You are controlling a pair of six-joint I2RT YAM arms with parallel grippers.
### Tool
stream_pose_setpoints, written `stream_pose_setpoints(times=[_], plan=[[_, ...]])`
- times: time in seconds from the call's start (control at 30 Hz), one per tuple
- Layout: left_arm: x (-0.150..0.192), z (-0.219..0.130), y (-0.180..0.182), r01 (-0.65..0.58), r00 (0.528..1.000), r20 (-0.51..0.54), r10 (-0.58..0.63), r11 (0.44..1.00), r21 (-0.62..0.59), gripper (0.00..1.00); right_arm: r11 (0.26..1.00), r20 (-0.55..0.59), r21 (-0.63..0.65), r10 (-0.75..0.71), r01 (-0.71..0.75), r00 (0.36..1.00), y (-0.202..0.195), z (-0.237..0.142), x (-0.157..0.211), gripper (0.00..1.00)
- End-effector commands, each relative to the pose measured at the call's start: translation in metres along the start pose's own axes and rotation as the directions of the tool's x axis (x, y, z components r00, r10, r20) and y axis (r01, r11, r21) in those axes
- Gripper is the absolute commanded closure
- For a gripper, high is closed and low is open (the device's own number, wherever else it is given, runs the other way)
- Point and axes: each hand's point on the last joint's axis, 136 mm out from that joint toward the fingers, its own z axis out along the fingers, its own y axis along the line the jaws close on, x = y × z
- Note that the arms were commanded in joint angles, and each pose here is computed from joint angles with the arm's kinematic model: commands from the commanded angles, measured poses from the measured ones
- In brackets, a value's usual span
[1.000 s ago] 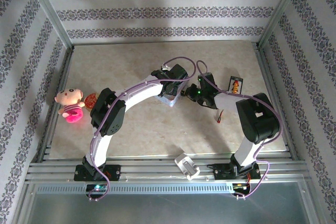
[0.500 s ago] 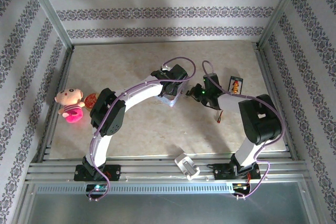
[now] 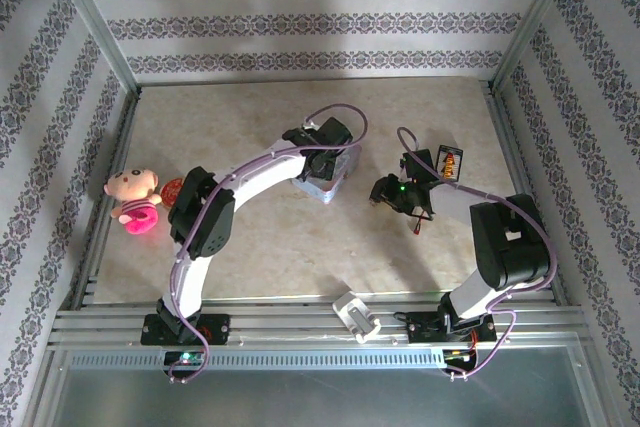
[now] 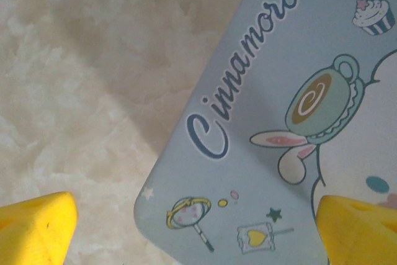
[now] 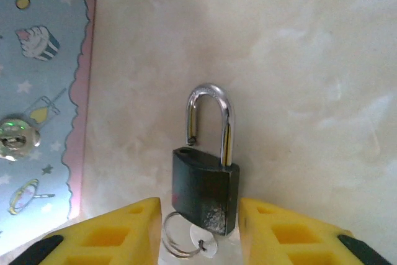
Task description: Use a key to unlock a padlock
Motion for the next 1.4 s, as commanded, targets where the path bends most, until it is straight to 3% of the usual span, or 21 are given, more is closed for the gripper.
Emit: stream_pose_setpoints(times=[0.0,0.1,0.27,0.33,0.53,0.73,0.97,1.37], plan=[[0.005,-0.032,0.014,0.154,0.988,-0.015,-0.154,0.986,0.068,0.0,0.995,0.038,0.045,-0.092,0.09,0.995,0.009,-0.02,-0.016,0.62],[0.018,-0.039,0.019,0.316,0.949,-0.054,-0.312,0.934,0.164,0.01,0.985,0.087,0.056,-0.17,0.165,0.982,0.024,-0.038,-0.032,0.61],[0.036,-0.033,0.017,0.58,0.809,-0.161,-0.566,0.723,0.376,0.0,0.954,0.138,0.01,-0.298,0.3,0.944,0.061,-0.051,-0.059,0.57],[0.039,-0.031,0.017,0.614,0.779,-0.174,-0.602,0.679,0.402,0.0,0.938,0.139,-0.011,-0.342,0.347,0.929,0.075,-0.046,-0.069,0.55],[0.039,-0.025,0.006,0.63,0.768,-0.217,-0.602,0.651,0.423,0.04,0.876,0.149,-0.059,-0.467,0.48,0.871,0.122,-0.022,-0.104,0.51],[0.046,-0.009,-0.004,0.662,0.745,-0.263,-0.613,0.628,0.409,0.1,0.853,0.103,-0.127,-0.497,0.507,0.862,0.147,0.015,-0.117,0.53],[0.029,0.011,-0.007,0.662,0.741,-0.249,-0.623,0.617,0.427,0.17,0.854,0.03,-0.141,-0.502,0.501,0.864,0.145,0.043,-0.095,0.59],[-0.033,0.036,0.005,0.641,0.742,-0.196,-0.641,0.591,0.49,0.2,0.908,0.002,-0.119,-0.404,0.401,0.915,0.122,0.032,-0.032,0.63]])
